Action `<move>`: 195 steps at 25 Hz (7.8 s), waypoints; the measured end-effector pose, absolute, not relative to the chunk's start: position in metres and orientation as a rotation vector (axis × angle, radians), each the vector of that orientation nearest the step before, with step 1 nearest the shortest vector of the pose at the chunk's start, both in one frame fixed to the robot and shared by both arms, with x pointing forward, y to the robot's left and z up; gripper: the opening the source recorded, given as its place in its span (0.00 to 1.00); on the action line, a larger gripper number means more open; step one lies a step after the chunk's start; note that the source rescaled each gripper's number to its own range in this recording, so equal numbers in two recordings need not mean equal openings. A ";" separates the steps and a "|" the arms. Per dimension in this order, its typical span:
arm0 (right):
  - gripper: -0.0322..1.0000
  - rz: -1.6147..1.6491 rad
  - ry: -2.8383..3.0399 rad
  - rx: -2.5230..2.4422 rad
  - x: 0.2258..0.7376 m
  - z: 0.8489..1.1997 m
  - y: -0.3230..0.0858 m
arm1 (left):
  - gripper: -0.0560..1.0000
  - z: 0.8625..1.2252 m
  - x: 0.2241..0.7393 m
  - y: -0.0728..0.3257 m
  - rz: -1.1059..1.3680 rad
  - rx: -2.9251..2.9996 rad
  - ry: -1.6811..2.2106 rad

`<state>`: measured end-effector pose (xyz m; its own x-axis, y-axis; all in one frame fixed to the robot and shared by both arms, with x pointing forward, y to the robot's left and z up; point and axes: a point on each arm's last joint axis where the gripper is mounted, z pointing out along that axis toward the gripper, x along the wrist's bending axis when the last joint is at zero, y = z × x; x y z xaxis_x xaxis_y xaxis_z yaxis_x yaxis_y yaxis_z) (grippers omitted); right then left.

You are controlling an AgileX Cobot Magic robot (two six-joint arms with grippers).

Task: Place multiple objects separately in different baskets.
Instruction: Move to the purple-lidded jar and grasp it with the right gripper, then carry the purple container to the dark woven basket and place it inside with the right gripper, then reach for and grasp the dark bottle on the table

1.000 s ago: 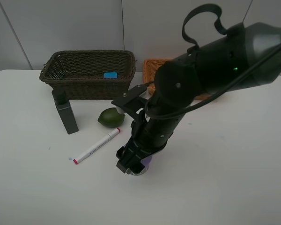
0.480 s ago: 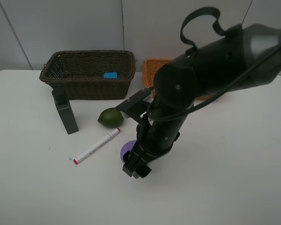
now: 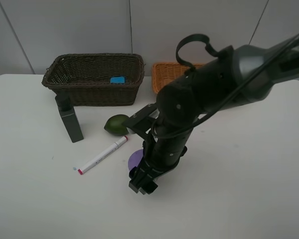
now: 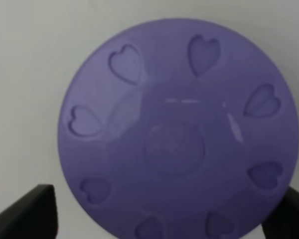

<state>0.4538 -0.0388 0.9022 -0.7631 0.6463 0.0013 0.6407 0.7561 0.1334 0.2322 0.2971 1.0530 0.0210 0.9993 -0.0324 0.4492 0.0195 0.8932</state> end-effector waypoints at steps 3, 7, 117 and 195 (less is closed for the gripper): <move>0.97 0.224 2.894 1.061 0.456 0.898 -0.036 | 0.83 1.053 0.232 0.297 0.911 1.534 1.532; 0.97 0.298 2.871 1.053 0.459 0.899 -0.033 | 0.83 1.053 0.232 0.297 0.911 1.534 1.532; 0.76 1.163 2.195 0.977 0.678 0.957 0.039 | 0.83 1.053 0.232 0.297 0.911 1.534 1.532; 1.00 0.614 2.592 1.153 0.464 1.141 -0.132 | 0.83 1.053 0.232 0.297 0.911 1.534 1.532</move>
<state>0.4645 -0.1315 1.1407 -0.6606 0.7493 -0.0458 0.6491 0.6008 0.4665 0.2322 0.2971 1.0530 0.0210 0.9993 -0.0324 0.4492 0.0195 0.8932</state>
